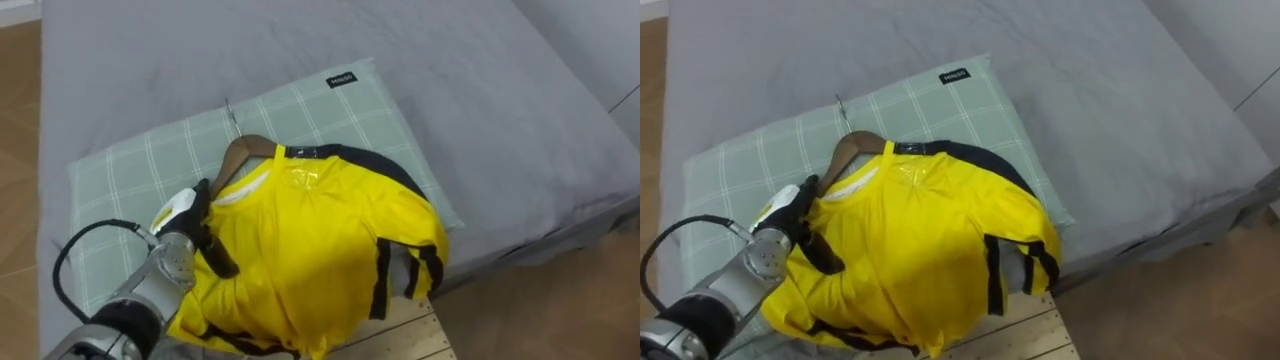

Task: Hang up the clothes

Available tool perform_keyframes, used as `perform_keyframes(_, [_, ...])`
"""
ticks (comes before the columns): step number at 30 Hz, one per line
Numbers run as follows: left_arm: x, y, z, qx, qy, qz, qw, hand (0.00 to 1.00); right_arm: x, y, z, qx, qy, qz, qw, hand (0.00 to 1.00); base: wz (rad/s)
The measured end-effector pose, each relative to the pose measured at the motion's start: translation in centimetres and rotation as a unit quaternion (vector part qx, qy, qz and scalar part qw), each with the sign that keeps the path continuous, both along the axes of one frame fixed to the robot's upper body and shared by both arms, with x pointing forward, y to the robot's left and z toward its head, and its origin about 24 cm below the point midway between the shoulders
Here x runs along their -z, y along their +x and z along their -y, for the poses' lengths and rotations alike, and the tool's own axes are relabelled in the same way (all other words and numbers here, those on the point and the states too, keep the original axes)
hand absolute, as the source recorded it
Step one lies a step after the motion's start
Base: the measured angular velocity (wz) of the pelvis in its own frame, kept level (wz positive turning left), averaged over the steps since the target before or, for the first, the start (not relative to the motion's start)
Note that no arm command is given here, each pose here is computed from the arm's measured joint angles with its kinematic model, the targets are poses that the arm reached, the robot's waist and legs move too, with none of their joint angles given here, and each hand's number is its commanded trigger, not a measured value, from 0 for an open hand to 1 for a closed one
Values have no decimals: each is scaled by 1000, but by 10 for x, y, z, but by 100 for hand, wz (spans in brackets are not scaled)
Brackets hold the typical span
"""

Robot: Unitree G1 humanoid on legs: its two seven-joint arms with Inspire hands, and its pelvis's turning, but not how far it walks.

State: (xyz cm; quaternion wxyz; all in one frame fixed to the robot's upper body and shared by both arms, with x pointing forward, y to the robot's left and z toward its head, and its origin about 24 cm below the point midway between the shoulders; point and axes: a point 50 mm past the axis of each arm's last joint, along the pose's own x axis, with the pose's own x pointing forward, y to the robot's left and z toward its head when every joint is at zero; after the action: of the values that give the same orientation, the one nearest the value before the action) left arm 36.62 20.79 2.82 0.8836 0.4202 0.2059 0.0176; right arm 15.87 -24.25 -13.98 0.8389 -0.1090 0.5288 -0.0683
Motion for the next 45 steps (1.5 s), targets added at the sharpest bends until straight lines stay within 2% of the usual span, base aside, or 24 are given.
perform_keyframes(4, [-6,2,-8,1,2,-7,1000,100,-2,1,8,4,-2,2,1000,0,-1])
perform_keyframes(8, [0,0,-4,18,-12,-39,999,100,-2,-1,9,9,2,1,1000,0,0])
perform_keyframes(14, [1,0,-2,30,-21,-53,998,100,-3,2,7,3,8,10,1000,0,0])
perform_keyframes(37, [3,0,0,40,-28,-66,997,100,2,-12,8,4,13,-8,1000,0,0])
perform_keyframes(45, [3,0,3,44,-35,-61,997,100,3,-17,13,33,21,-10,999,0,-2])
